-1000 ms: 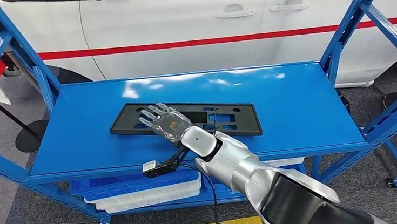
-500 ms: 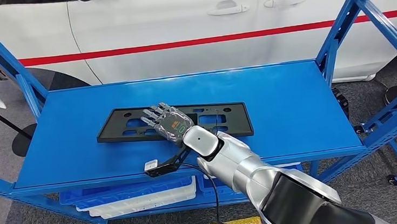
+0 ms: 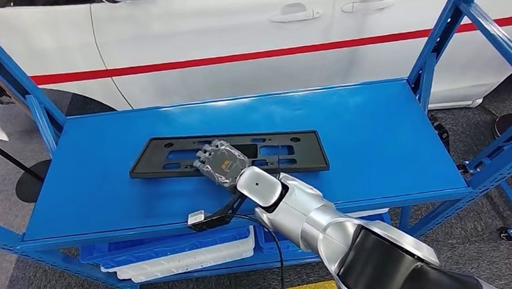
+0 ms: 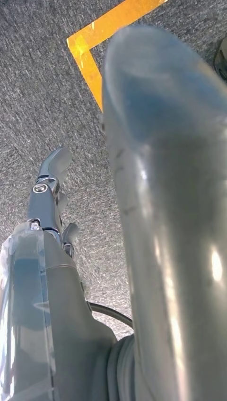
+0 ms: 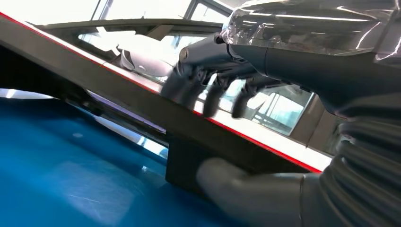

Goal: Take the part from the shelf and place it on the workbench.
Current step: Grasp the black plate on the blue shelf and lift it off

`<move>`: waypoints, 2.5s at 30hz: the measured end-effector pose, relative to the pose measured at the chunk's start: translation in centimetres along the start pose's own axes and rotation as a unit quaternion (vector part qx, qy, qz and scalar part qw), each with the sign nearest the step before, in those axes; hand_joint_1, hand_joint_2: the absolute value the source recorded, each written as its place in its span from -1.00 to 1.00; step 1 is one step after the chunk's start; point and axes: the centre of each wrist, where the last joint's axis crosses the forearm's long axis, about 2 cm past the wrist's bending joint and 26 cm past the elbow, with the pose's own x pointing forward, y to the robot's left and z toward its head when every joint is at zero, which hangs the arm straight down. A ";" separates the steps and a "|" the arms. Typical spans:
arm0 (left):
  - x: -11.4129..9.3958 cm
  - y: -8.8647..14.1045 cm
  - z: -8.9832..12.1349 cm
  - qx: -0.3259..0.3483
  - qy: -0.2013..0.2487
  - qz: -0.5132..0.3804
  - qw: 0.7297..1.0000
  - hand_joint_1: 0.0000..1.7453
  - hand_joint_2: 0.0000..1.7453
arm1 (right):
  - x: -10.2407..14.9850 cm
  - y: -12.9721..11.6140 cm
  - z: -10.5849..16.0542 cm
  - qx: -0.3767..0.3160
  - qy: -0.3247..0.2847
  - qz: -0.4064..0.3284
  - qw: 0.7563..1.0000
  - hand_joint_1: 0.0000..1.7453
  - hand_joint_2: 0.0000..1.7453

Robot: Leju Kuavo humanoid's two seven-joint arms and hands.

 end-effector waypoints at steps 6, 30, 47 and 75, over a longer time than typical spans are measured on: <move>-0.1 0.0 0.0 0.000 0.001 0.003 1.000 -1.00 -1.00 | 0.0 0.1 0.1 0.006 0.003 -0.008 1.000 -1.00 1.00; -0.2 0.0 0.0 0.003 0.001 0.002 1.000 -1.00 -1.00 | 0.2 0.4 0.2 0.005 0.004 0.007 1.000 1.00 1.00; -0.2 -0.1 0.0 -0.001 -0.001 0.000 1.000 -1.00 -1.00 | 0.0 0.6 0.4 0.007 0.004 0.007 1.000 1.00 1.00; 0.2 0.2 0.0 0.038 -0.011 -0.043 0.998 -1.00 1.00 | 0.2 0.7 0.5 0.003 0.002 0.010 1.000 1.00 1.00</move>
